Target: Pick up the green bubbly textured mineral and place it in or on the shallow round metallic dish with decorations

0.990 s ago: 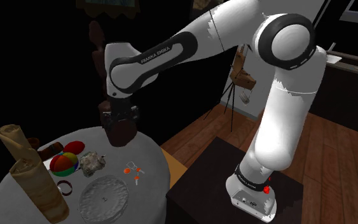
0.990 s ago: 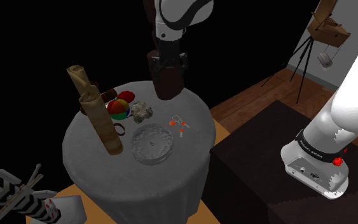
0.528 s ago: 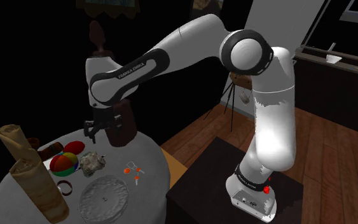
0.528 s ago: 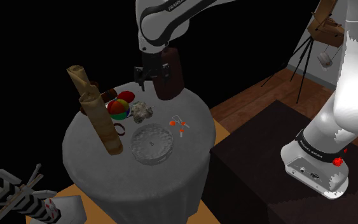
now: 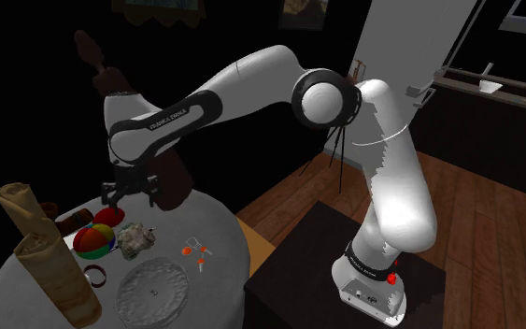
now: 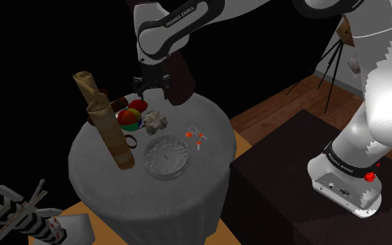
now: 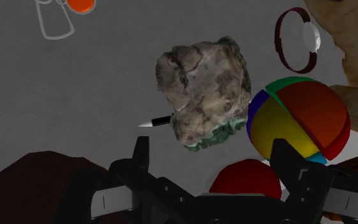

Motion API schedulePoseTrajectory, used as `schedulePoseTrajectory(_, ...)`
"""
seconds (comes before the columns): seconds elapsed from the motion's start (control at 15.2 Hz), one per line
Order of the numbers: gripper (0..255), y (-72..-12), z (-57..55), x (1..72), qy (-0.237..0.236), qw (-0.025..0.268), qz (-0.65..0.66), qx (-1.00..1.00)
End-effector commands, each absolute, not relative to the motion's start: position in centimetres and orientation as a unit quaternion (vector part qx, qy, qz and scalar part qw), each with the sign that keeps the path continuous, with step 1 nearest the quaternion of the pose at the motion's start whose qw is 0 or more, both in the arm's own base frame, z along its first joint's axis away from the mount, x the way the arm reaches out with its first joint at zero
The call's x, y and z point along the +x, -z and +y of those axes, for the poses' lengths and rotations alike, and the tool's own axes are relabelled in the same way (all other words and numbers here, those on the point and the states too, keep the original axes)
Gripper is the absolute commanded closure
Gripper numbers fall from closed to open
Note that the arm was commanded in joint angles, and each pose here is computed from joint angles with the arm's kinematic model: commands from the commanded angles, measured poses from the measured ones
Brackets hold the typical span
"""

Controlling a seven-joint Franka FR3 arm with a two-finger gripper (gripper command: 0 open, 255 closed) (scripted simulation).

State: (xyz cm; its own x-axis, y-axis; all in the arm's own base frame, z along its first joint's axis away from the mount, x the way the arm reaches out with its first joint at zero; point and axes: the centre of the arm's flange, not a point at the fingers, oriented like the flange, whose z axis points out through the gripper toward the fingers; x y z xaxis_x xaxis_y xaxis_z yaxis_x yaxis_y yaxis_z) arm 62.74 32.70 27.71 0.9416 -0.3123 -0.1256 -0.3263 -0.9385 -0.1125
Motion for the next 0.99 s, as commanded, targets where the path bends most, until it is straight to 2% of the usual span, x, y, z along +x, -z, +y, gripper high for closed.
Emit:
schedulePoseTrajectory(0.0, 0, -24.4, 32.5, 62.2, -0.072, 0.056, 0.164, -0.982)
schedulePoseTrajectory(0.2, 0, -22.5, 32.8, 62.0, -0.072, 0.056, 0.164, -0.982)
schedulePoseTrajectory(0.73, 0, -22.5, 32.8, 62.0, -0.072, 0.056, 0.164, -0.982)
schedulePoseTrajectory(0.79, 255, -22.3, 33.1, 61.2, -0.072, 0.055, 0.164, -0.982)
schedulePoseTrajectory(0.92, 255, -21.8, 32.9, 61.9, -0.071, 0.055, 0.165, -0.982)
